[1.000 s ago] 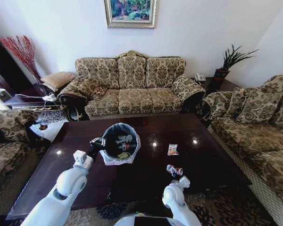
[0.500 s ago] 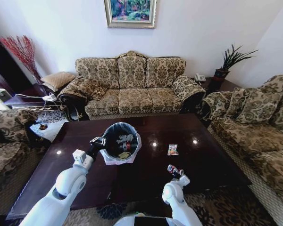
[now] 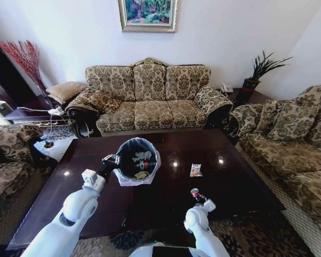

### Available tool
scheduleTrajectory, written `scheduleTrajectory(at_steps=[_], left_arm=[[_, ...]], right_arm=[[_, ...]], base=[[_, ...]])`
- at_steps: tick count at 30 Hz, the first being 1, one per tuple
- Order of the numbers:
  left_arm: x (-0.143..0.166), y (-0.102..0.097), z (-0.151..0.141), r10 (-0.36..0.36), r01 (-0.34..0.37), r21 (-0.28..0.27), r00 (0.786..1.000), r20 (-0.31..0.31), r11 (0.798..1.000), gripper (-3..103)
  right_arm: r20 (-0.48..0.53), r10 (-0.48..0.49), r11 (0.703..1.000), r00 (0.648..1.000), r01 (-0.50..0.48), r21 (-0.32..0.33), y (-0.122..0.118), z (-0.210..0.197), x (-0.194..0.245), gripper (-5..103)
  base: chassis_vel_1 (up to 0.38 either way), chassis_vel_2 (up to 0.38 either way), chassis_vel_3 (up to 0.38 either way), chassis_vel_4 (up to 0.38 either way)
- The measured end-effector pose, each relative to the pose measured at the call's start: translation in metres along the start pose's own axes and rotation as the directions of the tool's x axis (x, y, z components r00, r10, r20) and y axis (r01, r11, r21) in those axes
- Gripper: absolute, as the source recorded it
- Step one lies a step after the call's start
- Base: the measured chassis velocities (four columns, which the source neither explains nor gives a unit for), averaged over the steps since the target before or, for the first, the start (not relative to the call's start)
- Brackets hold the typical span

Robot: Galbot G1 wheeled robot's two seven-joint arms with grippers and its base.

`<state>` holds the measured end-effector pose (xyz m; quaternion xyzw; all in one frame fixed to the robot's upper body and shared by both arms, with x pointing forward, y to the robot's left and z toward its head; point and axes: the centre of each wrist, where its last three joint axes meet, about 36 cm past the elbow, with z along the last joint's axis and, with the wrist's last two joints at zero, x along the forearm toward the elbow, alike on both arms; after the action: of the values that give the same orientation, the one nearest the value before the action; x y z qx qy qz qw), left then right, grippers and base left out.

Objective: Move to the front of the table and place the trash on the table into the trash bin.

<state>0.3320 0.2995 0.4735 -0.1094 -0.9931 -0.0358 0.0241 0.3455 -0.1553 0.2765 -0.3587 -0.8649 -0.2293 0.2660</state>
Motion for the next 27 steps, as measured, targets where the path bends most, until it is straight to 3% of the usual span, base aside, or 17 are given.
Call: scheduleTrajectory(at_steps=[11,16,17,19,20,21,22,23,24,25,26,27], left_arm=[[0.0,-0.001,-0.003,0.003,-0.003,0.001,1.0,0.01,1.0,3],[0.001,-0.002,-0.005,0.006,-0.006,0.001,1.0,0.014,1.0,3],[0.001,-0.002,-0.005,0.006,-0.006,0.001,1.0,0.014,1.0,3],[0.001,-0.002,-0.005,0.007,-0.007,0.001,1.0,0.014,1.0,3],[0.0,-0.003,-0.004,0.011,-0.011,0.002,1.0,0.014,1.0,3],[0.0,-0.003,-0.004,0.011,-0.011,0.002,1.0,0.014,1.0,3],[0.0,-0.003,-0.004,0.012,-0.012,0.002,1.0,0.014,1.0,3],[-0.001,-0.002,-0.004,0.014,-0.014,-0.003,1.0,0.012,1.0,3],[-0.002,-0.001,-0.004,0.014,-0.014,-0.005,1.0,0.01,1.0,3],[-0.002,-0.001,-0.004,0.014,-0.014,-0.005,1.0,0.01,1.0,3],[-0.004,0.0,-0.004,0.02,-0.019,-0.011,1.0,0.005,1.0,3],[-0.005,0.001,-0.004,0.024,-0.024,-0.013,1.0,0.0,1.0,3]], right_arm=[[0.029,-0.026,1.0,0.999,0.025,0.014,-0.006,-0.004,0.003,17],[0.186,-0.137,0.99,0.973,0.127,0.064,-0.005,-0.039,0.012,17],[0.261,-0.22,0.975,0.94,0.2,0.099,-0.001,-0.068,0.023,17],[0.286,-0.265,0.964,0.921,0.242,0.115,0.001,-0.083,0.03,17],[0.33,-0.376,0.926,0.866,0.345,0.152,0.005,-0.122,0.047,17],[0.33,-0.376,0.926,0.866,0.345,0.152,0.005,-0.122,0.047,17],[0.342,-0.413,0.911,0.844,0.378,0.167,0.007,-0.135,0.054,17],[0.369,-0.528,0.85,0.765,0.477,0.225,0.011,-0.169,0.072,17],[0.377,-0.567,0.824,0.733,0.509,0.249,0.013,-0.179,0.078,17],[0.377,-0.567,0.824,0.733,0.509,0.249,0.013,-0.179,0.078,17],[0.389,-0.671,0.741,0.632,0.592,0.317,0.019,-0.207,0.096,17],[0.384,-0.726,0.687,0.571,0.635,0.354,0.023,-0.222,0.107,17]], base=[[0.0,0.0,0.0,0.0],[0.0,0.0,0.0,0.0],[0.0,0.0,0.0,0.0],[0.0,0.0,0.0,0.0],[0.0,0.0,0.0,0.0],[0.0,0.0,0.0,0.0],[0.0,0.0,0.0,0.0],[0.0,0.0,0.0,0.0],[0.0,0.0,0.0,0.0],[0.0,0.0,0.0,0.0],[0.0,0.0,0.0,0.0],[0.0,0.0,0.0,0.0]])
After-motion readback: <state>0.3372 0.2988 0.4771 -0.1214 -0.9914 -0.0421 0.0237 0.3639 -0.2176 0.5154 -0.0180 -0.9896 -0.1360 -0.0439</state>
